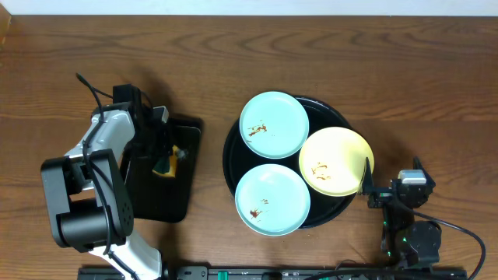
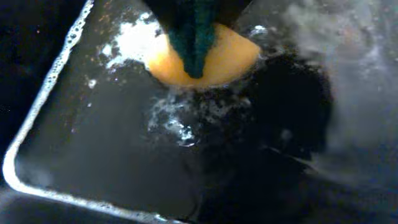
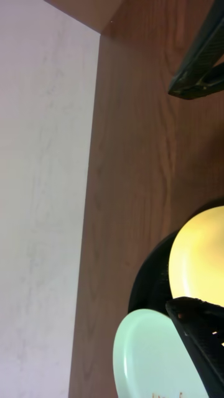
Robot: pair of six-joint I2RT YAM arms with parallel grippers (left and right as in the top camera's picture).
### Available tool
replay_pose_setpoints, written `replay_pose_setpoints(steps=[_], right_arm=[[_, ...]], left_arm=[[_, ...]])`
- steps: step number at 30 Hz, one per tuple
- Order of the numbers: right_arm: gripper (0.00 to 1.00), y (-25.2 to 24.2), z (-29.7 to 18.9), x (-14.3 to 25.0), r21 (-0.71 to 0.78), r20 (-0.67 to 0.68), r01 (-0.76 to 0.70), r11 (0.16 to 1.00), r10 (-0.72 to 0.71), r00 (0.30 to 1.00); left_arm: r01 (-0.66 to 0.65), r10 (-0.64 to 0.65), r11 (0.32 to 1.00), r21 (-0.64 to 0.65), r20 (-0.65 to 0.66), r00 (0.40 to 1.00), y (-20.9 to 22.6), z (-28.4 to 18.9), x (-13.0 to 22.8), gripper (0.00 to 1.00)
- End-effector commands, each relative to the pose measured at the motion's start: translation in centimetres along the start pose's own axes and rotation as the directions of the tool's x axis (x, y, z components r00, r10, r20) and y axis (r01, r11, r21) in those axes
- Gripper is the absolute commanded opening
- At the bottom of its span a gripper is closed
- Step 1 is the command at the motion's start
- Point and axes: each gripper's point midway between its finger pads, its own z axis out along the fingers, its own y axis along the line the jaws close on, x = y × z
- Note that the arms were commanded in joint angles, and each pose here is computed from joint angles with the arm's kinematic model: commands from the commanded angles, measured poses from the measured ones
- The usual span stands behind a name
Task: Clean dirty plates on tray and stack at the side
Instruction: 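Grasp the green-and-yellow sponge with the left gripper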
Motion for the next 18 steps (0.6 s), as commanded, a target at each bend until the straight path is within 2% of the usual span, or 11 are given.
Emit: replay_pose_setpoints(steps=[1,3,11,18], right_arm=[[0.99,0.1,0.0,0.0,-0.002,0.0,-0.012,1.0,0.012,1.0],[0.99,0.1,0.0,0.0,-0.002,0.0,-0.012,1.0,0.012,1.0],[0.99,0.1,0.0,0.0,-0.002,0.0,-0.012,1.0,0.012,1.0],[0.99,0.1,0.0,0.0,-0.002,0.0,-0.012,1.0,0.012,1.0]], left_arm=[[0.026,-0.026,1.0,-0.005,-0.006,1.0,0.2,0.2,-0.2,0.74],[0.03,-0.03,1.0,0.001,-0.008,1.0,0.0,0.1,-0.1,0.88],[0.038,-0.037,0.999,-0.004,0.066,0.997,-0.9,-3.6,-0.4,0.89],[0.073,-0.073,0.997,-0.002,0.016,0.997,-1.8,-5.5,2.2,0.89]])
